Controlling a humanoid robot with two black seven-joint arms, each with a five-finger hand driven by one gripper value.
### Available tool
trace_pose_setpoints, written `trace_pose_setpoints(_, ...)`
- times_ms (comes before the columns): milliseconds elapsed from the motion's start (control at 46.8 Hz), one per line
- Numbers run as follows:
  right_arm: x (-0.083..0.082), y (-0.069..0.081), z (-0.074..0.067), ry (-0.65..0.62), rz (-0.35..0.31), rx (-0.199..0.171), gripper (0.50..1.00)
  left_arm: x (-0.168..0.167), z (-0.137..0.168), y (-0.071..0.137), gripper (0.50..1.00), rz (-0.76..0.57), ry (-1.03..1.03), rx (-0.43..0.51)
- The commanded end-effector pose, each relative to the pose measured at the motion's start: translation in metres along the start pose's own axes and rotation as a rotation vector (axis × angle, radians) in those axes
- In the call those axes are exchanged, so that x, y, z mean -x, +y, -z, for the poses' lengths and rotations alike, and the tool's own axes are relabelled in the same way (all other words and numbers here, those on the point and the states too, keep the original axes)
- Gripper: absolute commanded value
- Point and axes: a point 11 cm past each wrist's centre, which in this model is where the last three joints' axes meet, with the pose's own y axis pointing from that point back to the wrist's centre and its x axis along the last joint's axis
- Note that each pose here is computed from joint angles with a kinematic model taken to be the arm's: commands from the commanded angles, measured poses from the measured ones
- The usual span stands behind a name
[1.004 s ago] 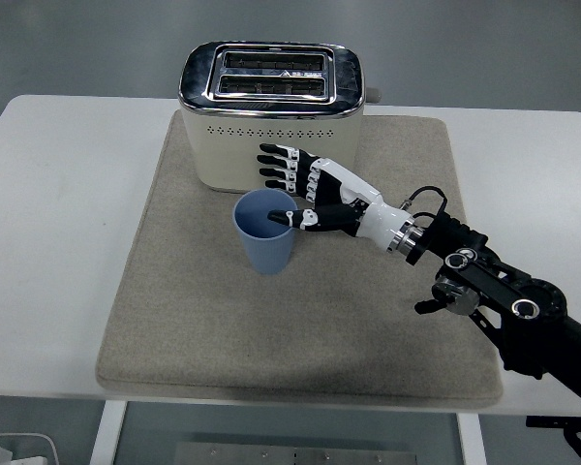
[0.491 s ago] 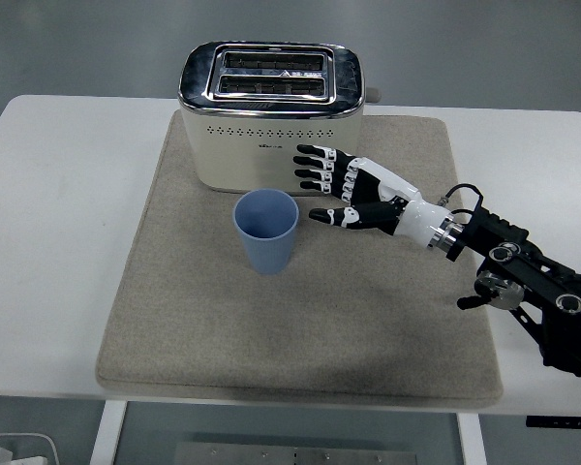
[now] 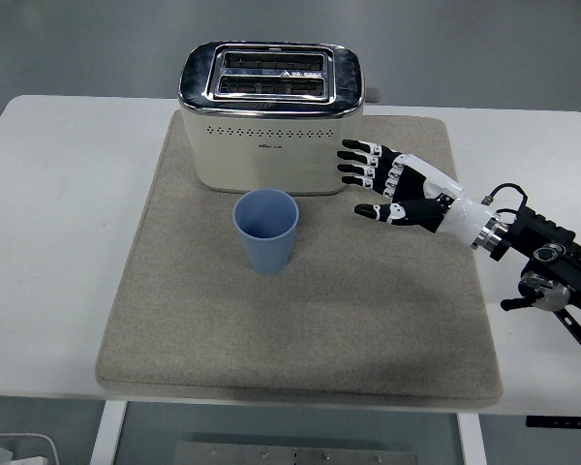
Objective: Put the water cup in front of the bread machine
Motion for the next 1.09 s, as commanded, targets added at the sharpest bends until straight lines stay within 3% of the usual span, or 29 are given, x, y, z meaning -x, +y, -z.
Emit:
trace_pose_setpoints(0, -0.008, 0.008, -0.005, 0.002, -0.029, 0.02, 0.94, 0.0, 0.0, 0.0, 1.0, 0.0, 0.0, 0.0)
trace_pose_setpoints(85, -0.02, 0.015, -0.01, -0.005, -0.079, 0.032, 0.94, 0.0, 0.0, 0.0, 1.0, 0.0, 0.0, 0.0)
trace_pose_setpoints(299, -0.041, 0.022, -0.004, -0.061, -0.172, 0.015, 0.94, 0.0, 0.0, 0.0, 1.0, 0.0, 0.0, 0.0)
trace_pose_setpoints(491, -0.067, 0.025, -0.006, -0.131, -0.295, 0.075, 0.94, 0.0, 0.0, 0.0, 1.0, 0.0, 0.0, 0.0)
trace_pose_setpoints(791, -0.076, 0.007, 0.0, -0.219, -0.376, 0.129, 0.938, 0.0, 0.0, 0.0, 1.0, 0.0, 0.0, 0.0)
trace_pose_setpoints(940, -0.076, -0.003, -0.002, -0.352, -0.455, 0.129, 0.938, 0.0, 0.0, 0.0, 1.0, 0.0, 0.0, 0.0)
trace_pose_setpoints(1068, -0.079, -0.01, 0.007, -0.385, -0.46, 0.116, 0.934, 0.0, 0.0, 0.0, 1.0, 0.0, 0.0, 0.0)
